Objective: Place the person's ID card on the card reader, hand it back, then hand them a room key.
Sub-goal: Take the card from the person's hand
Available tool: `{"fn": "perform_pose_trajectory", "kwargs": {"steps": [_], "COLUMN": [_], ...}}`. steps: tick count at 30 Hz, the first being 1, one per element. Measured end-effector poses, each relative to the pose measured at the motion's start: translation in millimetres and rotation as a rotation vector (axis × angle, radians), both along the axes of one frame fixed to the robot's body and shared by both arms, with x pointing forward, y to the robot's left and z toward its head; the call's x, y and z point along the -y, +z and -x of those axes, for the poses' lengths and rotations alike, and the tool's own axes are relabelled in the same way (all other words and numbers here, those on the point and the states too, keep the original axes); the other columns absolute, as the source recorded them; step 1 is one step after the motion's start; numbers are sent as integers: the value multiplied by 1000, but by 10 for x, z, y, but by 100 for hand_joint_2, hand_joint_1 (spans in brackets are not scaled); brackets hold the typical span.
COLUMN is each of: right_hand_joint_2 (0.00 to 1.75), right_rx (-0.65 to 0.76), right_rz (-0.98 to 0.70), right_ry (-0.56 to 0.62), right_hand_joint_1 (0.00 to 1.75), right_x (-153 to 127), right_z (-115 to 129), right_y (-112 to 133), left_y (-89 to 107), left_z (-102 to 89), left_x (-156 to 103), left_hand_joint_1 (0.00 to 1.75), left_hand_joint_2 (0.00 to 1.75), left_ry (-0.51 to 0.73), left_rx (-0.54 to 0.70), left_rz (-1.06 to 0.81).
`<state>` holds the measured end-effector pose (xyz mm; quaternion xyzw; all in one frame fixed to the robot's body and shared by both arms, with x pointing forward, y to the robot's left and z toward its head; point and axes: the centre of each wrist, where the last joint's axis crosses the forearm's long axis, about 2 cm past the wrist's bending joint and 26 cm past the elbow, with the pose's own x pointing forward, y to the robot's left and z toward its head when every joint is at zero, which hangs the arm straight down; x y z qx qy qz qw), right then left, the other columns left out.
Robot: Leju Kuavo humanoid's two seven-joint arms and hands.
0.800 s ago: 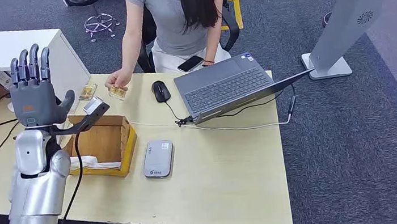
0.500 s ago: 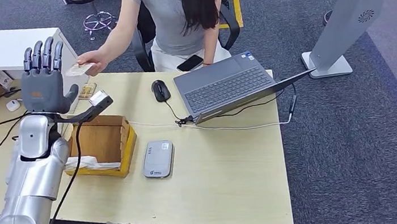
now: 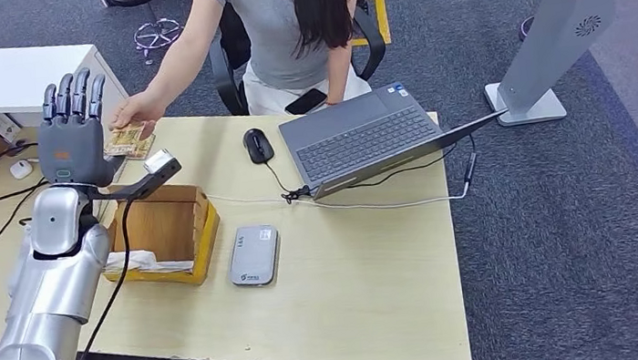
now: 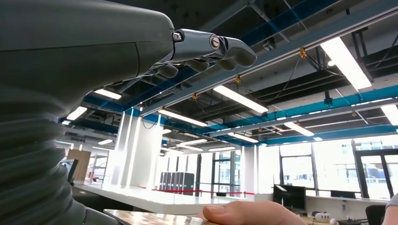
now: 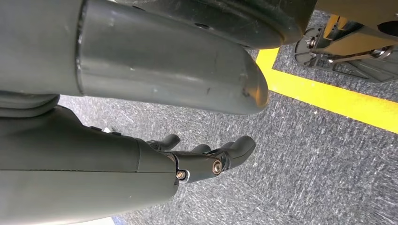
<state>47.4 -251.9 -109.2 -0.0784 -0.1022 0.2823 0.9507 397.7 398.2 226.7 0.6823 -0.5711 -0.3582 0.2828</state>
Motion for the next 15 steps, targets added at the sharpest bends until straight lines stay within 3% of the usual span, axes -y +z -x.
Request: {"fn": "perform_pose_trajectory", "kwargs": {"steps": [1,15], "right_hand_joint_2": [0,0], "right_rx": [2,5], "right_rz": [-1,0], "right_ry": [1,4], "right_hand_joint_1": [0,0], "right_x": [0,0], "right_z": [0,0], "right_y": [0,0], "left_y": [-7,-62], "left_z": [2,23], "left_x": [1,11], "left_hand_joint_1": [175,175], "left_hand_joint_2": [175,175], "left_ry": [-1,-10], "left_rx": [-2,-20], "left_rz": [-1,-10]}}
